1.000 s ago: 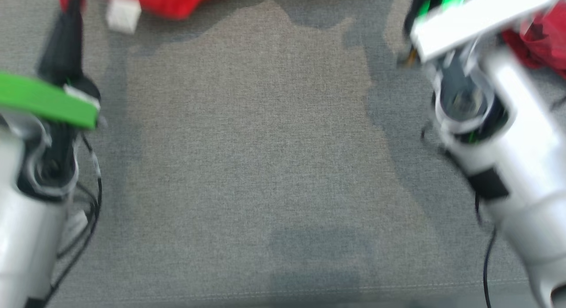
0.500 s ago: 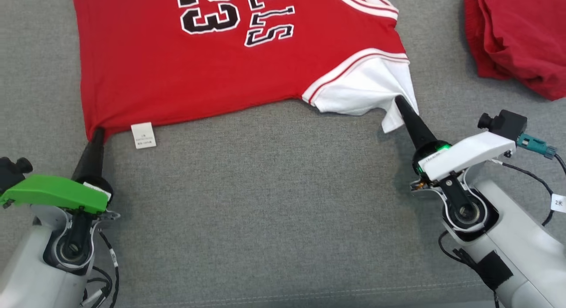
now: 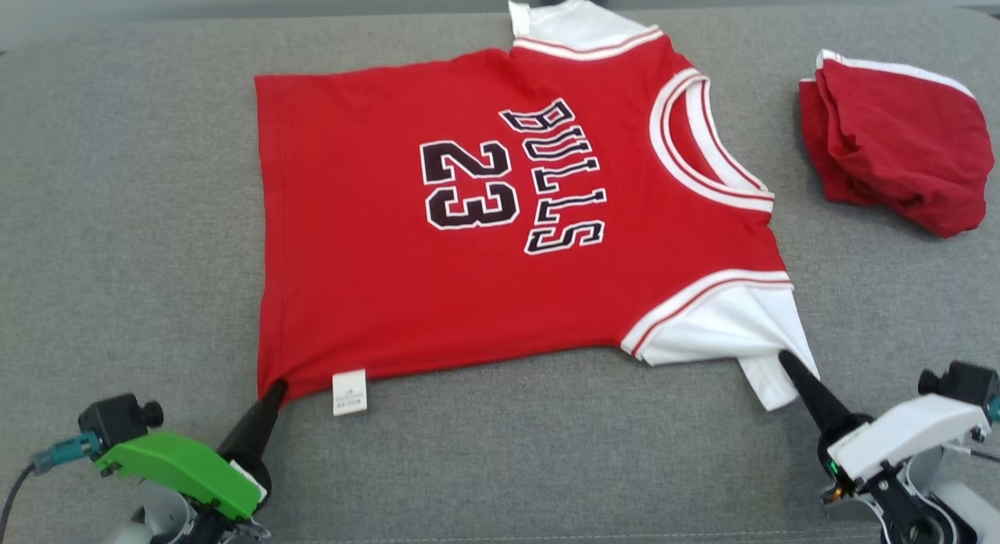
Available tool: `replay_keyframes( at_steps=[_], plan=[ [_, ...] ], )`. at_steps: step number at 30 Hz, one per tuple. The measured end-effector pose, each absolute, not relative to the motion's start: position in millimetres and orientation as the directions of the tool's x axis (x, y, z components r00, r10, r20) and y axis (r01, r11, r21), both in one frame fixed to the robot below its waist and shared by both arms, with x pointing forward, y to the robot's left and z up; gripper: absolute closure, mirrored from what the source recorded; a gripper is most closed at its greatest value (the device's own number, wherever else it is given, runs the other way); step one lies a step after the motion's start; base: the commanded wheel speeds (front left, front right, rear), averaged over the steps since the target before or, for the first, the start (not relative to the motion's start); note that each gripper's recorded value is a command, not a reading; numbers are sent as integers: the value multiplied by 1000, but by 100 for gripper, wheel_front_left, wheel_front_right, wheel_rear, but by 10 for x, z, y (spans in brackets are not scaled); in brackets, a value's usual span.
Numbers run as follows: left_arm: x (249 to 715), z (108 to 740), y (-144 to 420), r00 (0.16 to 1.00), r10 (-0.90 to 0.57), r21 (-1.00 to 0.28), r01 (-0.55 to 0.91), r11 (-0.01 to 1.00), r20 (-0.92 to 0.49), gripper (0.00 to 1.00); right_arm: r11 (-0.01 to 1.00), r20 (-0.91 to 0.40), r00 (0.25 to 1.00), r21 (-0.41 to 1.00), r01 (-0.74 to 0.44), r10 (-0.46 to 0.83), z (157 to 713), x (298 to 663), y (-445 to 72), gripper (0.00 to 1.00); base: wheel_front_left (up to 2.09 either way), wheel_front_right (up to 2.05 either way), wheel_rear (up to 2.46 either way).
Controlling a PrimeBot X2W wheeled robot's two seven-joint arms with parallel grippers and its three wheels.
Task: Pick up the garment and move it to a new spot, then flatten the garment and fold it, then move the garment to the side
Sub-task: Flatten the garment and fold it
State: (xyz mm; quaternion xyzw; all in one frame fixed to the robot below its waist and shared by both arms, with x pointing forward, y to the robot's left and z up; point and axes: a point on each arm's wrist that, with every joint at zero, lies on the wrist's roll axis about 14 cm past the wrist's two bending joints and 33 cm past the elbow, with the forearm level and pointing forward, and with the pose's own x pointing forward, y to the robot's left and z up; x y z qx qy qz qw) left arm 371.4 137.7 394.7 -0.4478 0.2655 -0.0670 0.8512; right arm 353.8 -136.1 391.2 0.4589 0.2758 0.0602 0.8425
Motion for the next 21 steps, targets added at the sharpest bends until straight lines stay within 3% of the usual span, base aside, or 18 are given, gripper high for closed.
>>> replay_keyframes(
  at_steps=[6,11,21],
  plan=[
    [3254,3943,1421,847,-341,-822,-178,541,-408,100,531,-459,815,816,229,354,3820,3067,-1382,100,0,0,0],
    [2937,3964,1412,840,-352,-838,-197,510,-412,100,519,-467,802,822,237,373,3836,2878,-1362,100,0,0,0],
    [2974,4172,1610,870,-329,-846,-164,508,-366,100,409,-319,818,905,113,479,4287,3092,-1091,100,0,0,0]
  ],
)
